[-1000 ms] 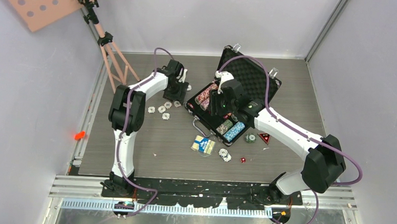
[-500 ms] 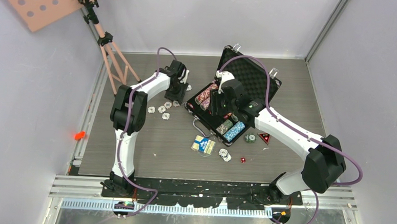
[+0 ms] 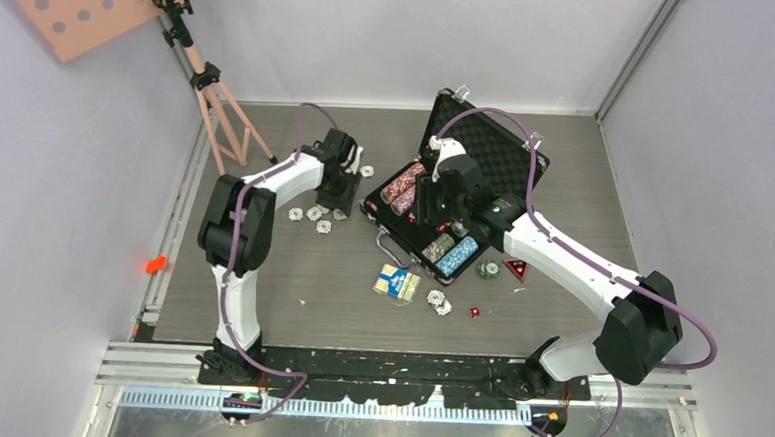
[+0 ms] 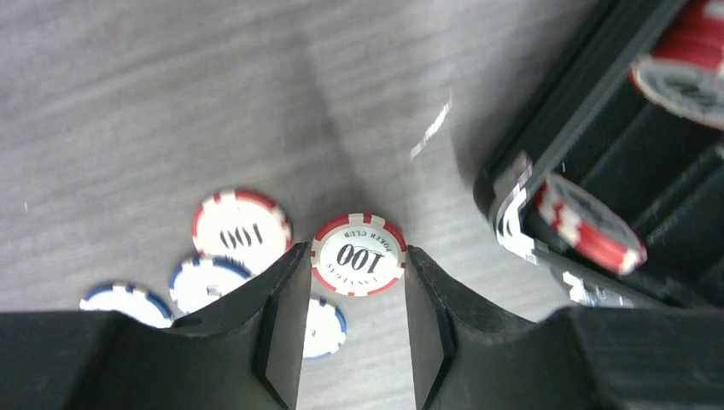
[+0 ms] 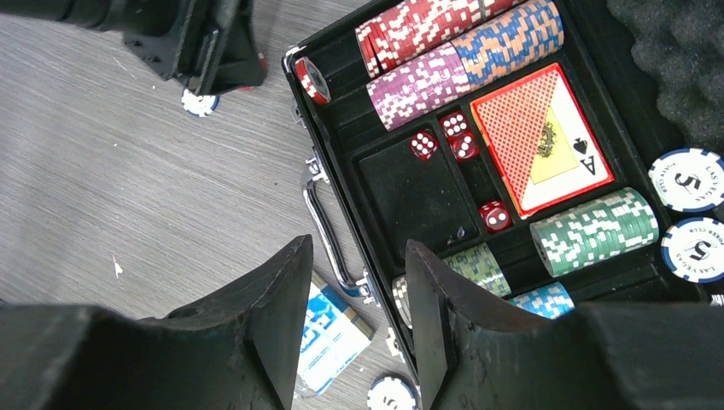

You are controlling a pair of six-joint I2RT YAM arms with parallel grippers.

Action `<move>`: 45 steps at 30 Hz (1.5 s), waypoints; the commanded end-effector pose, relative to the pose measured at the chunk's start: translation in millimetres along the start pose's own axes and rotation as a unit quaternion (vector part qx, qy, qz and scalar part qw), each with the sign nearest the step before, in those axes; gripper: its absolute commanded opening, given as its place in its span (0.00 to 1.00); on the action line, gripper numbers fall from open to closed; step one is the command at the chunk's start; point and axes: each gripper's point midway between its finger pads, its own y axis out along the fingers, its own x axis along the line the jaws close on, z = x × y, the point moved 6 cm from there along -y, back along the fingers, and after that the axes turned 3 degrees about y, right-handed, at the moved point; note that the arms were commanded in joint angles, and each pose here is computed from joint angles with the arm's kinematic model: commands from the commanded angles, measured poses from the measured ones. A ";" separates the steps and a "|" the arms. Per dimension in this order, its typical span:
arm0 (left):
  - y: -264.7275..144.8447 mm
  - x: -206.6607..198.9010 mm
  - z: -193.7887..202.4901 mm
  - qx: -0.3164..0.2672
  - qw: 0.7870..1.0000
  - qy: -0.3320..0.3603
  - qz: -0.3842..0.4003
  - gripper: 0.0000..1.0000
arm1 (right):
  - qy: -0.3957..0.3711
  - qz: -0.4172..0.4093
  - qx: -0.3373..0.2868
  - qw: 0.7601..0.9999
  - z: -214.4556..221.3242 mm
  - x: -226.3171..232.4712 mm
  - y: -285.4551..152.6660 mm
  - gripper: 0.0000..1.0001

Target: Pack up texas hold em set

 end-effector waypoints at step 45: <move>-159.0 -107.1 26.5 -0.387 0.864 0.193 0.258 0.27 | 0.175 -0.149 0.192 0.954 -10.6 53.3 16.5 0.34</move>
